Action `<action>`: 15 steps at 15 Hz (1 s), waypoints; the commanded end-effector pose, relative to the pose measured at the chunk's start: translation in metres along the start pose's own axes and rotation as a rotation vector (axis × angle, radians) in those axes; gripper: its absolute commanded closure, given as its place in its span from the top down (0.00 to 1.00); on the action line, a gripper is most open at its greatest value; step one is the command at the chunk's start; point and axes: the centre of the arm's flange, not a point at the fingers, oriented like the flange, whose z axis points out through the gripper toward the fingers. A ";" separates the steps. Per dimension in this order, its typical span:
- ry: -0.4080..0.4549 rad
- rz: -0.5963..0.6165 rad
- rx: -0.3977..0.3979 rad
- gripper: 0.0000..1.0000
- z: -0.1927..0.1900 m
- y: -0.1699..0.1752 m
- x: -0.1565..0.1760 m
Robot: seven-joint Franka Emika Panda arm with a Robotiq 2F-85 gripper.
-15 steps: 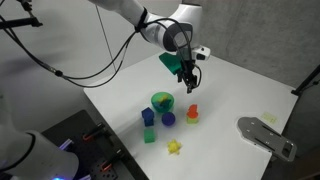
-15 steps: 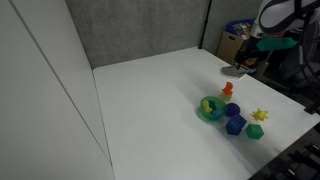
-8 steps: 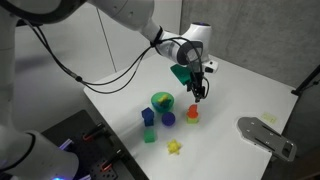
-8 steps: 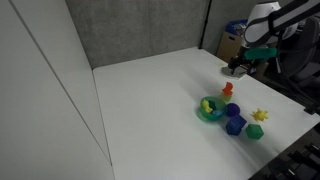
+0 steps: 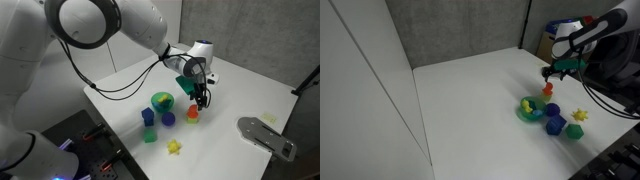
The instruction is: Put the orange toy inside the green bowl.
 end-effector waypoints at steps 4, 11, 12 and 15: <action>-0.032 0.007 -0.021 0.72 0.025 -0.015 0.021; -0.084 -0.005 -0.022 0.16 0.015 -0.018 0.017; -0.101 -0.016 -0.018 0.11 0.007 -0.017 0.014; -0.120 -0.040 -0.024 0.04 -0.022 -0.012 0.002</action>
